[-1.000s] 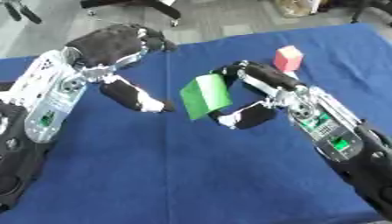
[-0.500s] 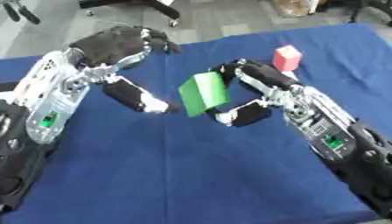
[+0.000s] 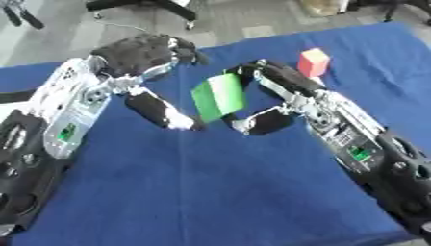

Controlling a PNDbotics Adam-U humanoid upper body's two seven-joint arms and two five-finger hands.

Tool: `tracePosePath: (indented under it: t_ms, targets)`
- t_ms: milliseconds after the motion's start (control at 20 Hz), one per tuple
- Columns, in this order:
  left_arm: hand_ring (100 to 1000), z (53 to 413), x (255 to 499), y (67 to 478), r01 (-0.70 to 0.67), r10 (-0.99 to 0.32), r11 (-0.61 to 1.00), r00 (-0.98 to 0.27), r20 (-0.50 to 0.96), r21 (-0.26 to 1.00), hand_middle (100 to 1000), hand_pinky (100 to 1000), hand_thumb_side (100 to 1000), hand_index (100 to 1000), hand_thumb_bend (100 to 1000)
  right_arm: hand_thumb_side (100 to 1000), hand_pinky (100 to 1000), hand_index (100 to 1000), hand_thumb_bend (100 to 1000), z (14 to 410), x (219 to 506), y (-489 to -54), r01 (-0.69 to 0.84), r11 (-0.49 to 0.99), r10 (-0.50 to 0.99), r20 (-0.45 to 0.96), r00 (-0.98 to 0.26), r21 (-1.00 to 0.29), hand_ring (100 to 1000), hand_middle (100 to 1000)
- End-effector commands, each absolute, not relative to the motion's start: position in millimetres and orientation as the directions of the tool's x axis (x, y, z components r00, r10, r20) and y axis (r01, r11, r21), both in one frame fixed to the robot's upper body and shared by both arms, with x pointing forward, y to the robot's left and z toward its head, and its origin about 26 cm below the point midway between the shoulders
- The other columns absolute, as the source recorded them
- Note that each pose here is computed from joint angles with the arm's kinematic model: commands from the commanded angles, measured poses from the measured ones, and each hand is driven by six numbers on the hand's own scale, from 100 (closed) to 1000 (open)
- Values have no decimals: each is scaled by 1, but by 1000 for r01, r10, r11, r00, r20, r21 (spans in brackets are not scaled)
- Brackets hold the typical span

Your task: Pick up the objects with one hand, pass them to the other hand, and then place them into the box on the other side of the table.

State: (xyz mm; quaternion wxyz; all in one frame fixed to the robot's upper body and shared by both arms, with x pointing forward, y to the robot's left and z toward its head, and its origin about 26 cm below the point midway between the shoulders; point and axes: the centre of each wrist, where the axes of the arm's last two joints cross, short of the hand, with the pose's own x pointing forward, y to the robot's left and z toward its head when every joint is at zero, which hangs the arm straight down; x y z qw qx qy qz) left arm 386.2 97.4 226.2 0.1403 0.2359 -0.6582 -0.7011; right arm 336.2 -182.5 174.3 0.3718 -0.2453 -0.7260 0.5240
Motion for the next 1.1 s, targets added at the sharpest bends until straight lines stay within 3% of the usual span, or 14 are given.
tracePosePath:
  t_ms: [50, 1100]
  targets:
    - [716, 236, 385, 94, -142, -497, -107, -850, -177, 984, 715, 864, 742, 891, 643, 344, 828, 508, 134, 185, 338, -184, 22, 336, 752, 254, -609, -942, 661, 547]
    - [698, 241, 382, 79, -184, -535, -70, -823, -193, 980, 708, 860, 714, 871, 651, 324, 836, 506, 118, 194, 331, -177, 52, 324, 695, 200, -690, -945, 671, 551]
